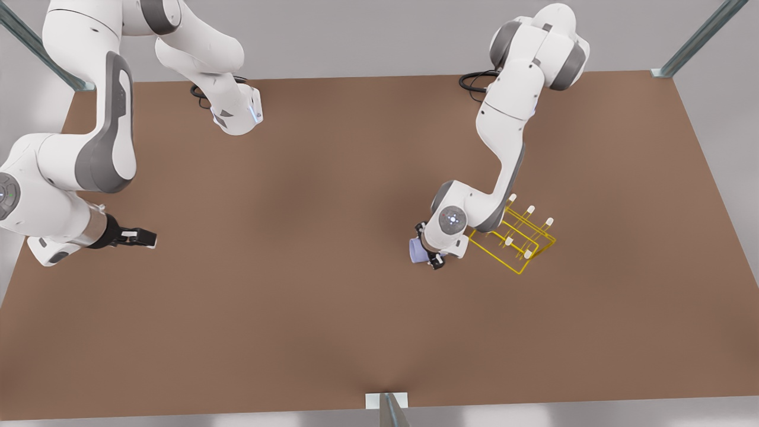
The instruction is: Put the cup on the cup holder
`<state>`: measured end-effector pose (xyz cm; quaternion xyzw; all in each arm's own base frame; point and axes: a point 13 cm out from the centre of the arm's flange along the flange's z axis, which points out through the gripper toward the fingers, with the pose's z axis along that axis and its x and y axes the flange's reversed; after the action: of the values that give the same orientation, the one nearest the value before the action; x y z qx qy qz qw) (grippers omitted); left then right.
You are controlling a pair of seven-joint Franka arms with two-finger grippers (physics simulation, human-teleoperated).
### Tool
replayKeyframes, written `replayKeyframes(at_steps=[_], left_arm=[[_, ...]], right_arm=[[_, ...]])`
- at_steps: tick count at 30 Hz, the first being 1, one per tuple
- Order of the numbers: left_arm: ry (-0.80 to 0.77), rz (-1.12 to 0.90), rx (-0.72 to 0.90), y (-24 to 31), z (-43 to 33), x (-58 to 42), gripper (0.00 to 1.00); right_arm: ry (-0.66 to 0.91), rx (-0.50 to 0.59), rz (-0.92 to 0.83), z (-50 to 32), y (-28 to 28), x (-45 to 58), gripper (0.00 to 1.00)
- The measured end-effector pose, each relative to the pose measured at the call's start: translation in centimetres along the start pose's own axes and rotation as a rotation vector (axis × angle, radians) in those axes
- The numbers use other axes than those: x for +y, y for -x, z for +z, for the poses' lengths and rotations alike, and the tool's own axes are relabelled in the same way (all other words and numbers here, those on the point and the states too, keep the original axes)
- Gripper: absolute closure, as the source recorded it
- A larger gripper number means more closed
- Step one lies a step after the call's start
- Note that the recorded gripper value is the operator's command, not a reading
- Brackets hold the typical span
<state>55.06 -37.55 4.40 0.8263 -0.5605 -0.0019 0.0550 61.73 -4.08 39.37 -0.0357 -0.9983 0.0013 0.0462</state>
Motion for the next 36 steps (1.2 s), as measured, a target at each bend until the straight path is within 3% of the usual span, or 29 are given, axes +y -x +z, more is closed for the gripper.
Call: replayKeyframes(at_steps=[2, 10, 11, 12, 16, 21, 23, 29, 32, 36], left_arm=[[-0.005, -0.011, 0.006, -0.2, 0.0, -0.1, 0.07], [-0.008, -0.047, 0.008, -0.2, 0.7, -0.1, 0.04], [-0.008, -0.05, 0.009, -0.2, 0.8, -0.1, 0.25], [-0.007, -0.054, 0.011, -0.2, 0.7, -0.1, 0.31], [-0.015, -0.059, 0.03, -0.8, -0.8, -0.3, 0.29], [-0.077, 0.0, 0.04, -4.8, -10.5, -3.6, 0.28], [-0.162, 0.067, -0.12, -3.2, -12.8, -4.4, 0.28], [-0.523, 0.06, -0.801, 10.2, -20.6, -9.1, 0.28], [-0.571, 0.054, -0.98, 13.1, -23.2, -9.4, 0.28], [-0.516, 0.11, -1.19, 18.8, -20.9, -7.8, 0.28]], right_arm=[[0.0, -0.001, 0.001, 0.0, 0.0, 0.0, 0.0], [0.0, -0.002, 0.003, -0.1, 0.0, 0.1, 0.0], [0.0, -0.003, 0.003, -0.1, 0.0, 0.1, 0.0], [0.0, -0.007, 0.002, -0.4, 0.0, 0.2, 0.0], [-0.005, -0.026, 0.005, -1.4, 0.2, -0.2, 0.0], [-0.002, -0.038, -0.002, -1.7, 1.1, 0.0, 0.0], [-0.003, -0.038, -0.001, -1.6, 1.1, -0.1, 0.0], [-0.001, -0.033, -0.001, -1.2, 1.3, -0.3, 0.0], [0.0, -0.033, -0.001, -1.2, 1.3, -0.3, 0.0], [0.0, -0.033, -0.003, -1.2, 1.3, -0.3, 0.0]])
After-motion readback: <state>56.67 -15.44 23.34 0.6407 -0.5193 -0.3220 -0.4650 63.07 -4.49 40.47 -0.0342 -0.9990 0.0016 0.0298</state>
